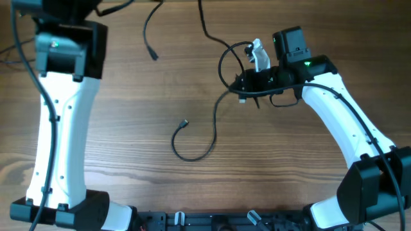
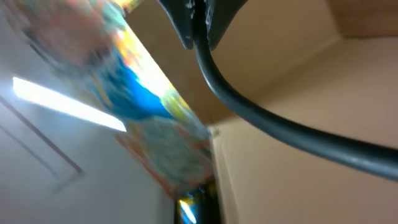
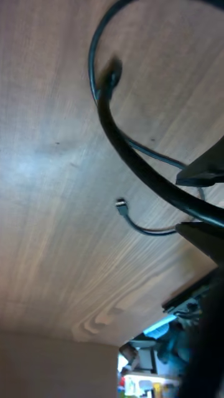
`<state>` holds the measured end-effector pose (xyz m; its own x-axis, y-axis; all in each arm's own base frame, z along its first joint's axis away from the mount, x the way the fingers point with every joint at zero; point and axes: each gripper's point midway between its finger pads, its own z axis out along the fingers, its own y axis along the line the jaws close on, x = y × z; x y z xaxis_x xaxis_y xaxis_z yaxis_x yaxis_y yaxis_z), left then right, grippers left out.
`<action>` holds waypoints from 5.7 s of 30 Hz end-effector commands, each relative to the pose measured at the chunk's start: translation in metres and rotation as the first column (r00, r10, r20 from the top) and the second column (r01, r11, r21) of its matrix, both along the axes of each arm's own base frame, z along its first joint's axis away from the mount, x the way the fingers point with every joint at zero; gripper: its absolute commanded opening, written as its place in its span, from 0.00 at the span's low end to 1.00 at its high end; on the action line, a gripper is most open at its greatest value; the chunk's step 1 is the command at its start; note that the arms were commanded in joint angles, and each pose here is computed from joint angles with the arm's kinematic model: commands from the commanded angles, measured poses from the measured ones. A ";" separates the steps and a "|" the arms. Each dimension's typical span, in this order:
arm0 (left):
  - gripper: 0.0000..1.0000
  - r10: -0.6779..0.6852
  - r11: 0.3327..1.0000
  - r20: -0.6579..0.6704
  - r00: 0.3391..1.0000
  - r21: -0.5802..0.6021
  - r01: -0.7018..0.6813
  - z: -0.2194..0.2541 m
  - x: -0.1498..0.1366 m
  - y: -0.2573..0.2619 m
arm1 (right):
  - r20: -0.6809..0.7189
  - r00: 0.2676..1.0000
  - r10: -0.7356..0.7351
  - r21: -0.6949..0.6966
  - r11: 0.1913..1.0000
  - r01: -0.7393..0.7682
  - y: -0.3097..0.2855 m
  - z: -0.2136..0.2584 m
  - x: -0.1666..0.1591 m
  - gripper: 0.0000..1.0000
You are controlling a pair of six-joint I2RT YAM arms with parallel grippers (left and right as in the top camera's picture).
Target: Untangle cables
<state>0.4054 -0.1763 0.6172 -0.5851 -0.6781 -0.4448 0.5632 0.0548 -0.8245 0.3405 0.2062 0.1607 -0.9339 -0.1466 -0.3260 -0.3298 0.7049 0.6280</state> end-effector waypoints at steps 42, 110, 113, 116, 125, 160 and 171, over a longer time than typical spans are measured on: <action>0.04 0.646 0.604 -0.695 0.317 0.211 -0.768 -0.171 0.058 0.276 | 0.126 0.992 -0.020 0.029 0.999 0.016 -0.001 0.039 0.001 0.83; 0.04 0.894 0.383 -0.446 -0.037 0.805 -0.454 -0.283 -0.009 0.368 | 0.096 0.991 -0.097 0.071 0.993 0.090 0.002 0.045 0.010 0.75; 0.04 0.806 0.377 -0.559 -0.195 0.739 -0.558 -0.296 -0.020 0.402 | 0.096 0.991 -0.097 0.071 0.993 0.090 0.002 0.045 0.010 0.75; 0.04 0.665 0.516 -0.734 -0.138 0.586 -0.624 -0.307 -0.009 0.399 | 0.096 0.991 -0.097 0.071 0.993 0.090 0.002 0.045 0.010 0.75; 0.04 0.633 0.689 -0.748 0.200 0.427 -0.585 -0.271 0.035 0.360 | 0.111 0.989 -0.097 0.076 0.993 0.089 0.003 0.047 0.013 0.75; 0.04 0.825 0.452 -0.557 0.098 0.544 -0.707 -0.196 0.011 0.284 | 0.115 0.987 -0.111 0.060 0.993 0.104 0.000 0.045 0.015 0.75; 0.04 0.630 0.338 -0.730 -0.264 0.564 -0.753 -0.280 0.007 0.365 | 0.105 0.987 -0.123 0.065 0.991 0.116 0.000 0.046 0.016 0.74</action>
